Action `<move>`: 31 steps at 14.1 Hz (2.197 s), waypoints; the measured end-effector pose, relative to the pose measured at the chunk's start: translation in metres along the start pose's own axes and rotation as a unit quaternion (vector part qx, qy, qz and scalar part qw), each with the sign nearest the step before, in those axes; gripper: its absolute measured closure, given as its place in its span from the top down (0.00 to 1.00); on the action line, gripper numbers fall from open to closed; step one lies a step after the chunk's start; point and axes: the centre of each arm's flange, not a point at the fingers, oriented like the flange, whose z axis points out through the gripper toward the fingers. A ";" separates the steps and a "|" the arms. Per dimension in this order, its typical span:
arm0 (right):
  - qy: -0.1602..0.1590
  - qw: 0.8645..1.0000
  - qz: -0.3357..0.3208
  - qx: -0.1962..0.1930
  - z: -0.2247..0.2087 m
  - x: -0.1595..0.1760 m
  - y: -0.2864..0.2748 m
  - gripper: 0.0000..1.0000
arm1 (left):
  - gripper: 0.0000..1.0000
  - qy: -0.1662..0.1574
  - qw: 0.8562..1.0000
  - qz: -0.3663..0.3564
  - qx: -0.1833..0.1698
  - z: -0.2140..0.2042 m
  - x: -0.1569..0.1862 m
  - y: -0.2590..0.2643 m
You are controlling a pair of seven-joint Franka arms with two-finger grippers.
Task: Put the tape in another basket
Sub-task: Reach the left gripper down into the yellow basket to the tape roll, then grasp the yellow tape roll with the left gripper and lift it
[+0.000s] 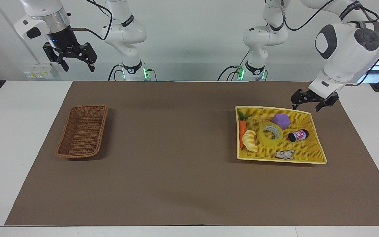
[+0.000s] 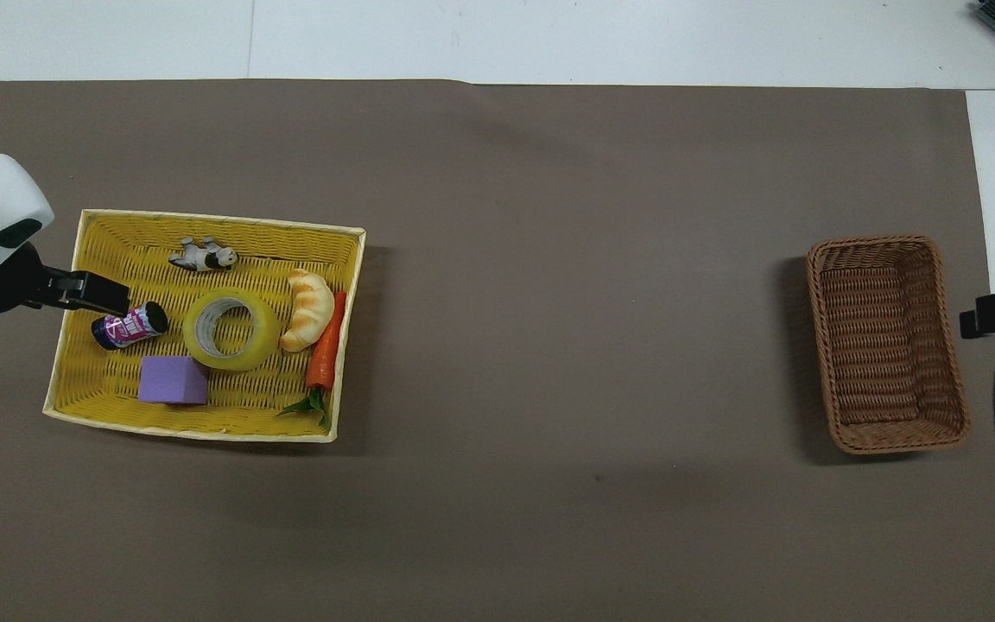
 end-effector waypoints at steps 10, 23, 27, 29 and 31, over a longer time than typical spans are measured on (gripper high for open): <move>0.000 1.000 0.000 0.000 0.000 0.000 0.000 1.00 | 1.00 0.013 0.998 0.069 -0.003 0.134 0.021 0.026; 0.000 1.000 0.000 0.000 0.000 0.000 0.000 1.00 | 0.44 0.011 0.996 0.088 -0.006 0.187 0.011 0.027; 0.000 1.000 0.000 0.000 0.000 0.000 0.000 1.00 | 0.22 0.013 0.996 0.087 -0.005 0.184 0.013 0.026; 0.000 1.000 0.000 0.000 0.000 0.000 0.000 1.00 | 0.22 0.012 0.997 0.082 -0.005 0.171 0.018 0.021; 0.000 1.000 0.000 0.000 0.000 0.000 0.000 1.00 | 0.22 0.011 0.998 0.064 -0.005 0.146 0.027 0.018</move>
